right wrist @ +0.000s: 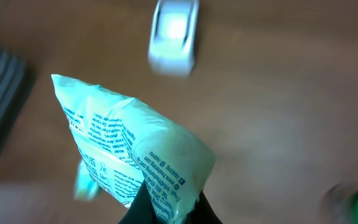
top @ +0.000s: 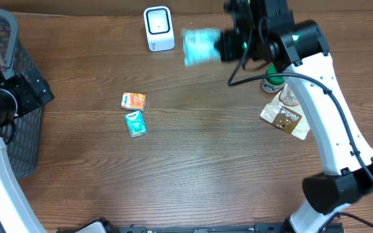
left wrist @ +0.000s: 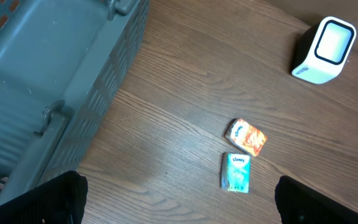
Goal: Scan the item barcode
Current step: 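Carry the held teal tissue pack up toward the white scanner, then hold the tissue pack in front of the white scanner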
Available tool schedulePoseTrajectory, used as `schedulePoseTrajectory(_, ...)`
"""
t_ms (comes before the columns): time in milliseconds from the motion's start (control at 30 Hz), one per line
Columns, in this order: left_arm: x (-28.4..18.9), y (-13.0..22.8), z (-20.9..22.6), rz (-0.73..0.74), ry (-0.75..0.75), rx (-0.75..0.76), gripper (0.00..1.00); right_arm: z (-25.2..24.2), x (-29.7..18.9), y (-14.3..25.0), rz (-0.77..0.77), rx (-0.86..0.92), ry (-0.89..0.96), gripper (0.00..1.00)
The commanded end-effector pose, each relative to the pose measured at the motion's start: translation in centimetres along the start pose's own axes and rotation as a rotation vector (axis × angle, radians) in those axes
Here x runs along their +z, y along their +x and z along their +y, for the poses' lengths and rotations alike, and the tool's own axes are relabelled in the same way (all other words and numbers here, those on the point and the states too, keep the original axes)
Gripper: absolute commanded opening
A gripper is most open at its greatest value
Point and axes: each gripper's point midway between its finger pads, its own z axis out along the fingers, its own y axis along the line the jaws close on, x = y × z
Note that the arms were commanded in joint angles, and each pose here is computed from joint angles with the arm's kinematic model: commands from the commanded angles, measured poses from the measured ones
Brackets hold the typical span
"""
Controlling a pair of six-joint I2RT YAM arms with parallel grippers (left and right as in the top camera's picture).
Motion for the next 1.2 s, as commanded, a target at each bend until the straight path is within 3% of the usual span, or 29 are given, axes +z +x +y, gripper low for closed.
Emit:
schedulePoseTrajectory(0,-0.1,-0.2,-0.1,-0.006,0.008,-0.016,0.99,-1.6,0.3,-4.3,-0.140,-0.108,0.254,0.04)
schedulePoseTrajectory(200,-0.1,-0.2,-0.1,-0.006,0.008,-0.016,1.00,-1.6,3.3,-11.4,-0.415,-0.354,0.642,0.04)
schedulePoseTrajectory(400,-0.1,-0.2,-0.1,-0.006,0.008,-0.016,1.00,-0.6,9.1,-13.9,-0.477,-0.674,0.768,0.04)
schedulePoseTrajectory(567,-0.1,-0.2,-0.1,-0.006,0.008,-0.016,1.00,-0.5,14.0,-14.0,-0.488,-0.868,0.836,0.04)
schedulePoseTrajectory(800,-0.1,-0.2,-0.1,-0.006,0.008,-0.016,0.99,1.2,20.0,-12.6,-0.517,-1.112,0.790,0.04)
schedulePoseTrajectory(1167,-0.1,-0.2,-0.1,-0.006,0.008,-0.016,1.00,1.1,24.2,-10.2,-0.474,-1.188,0.766,0.04)
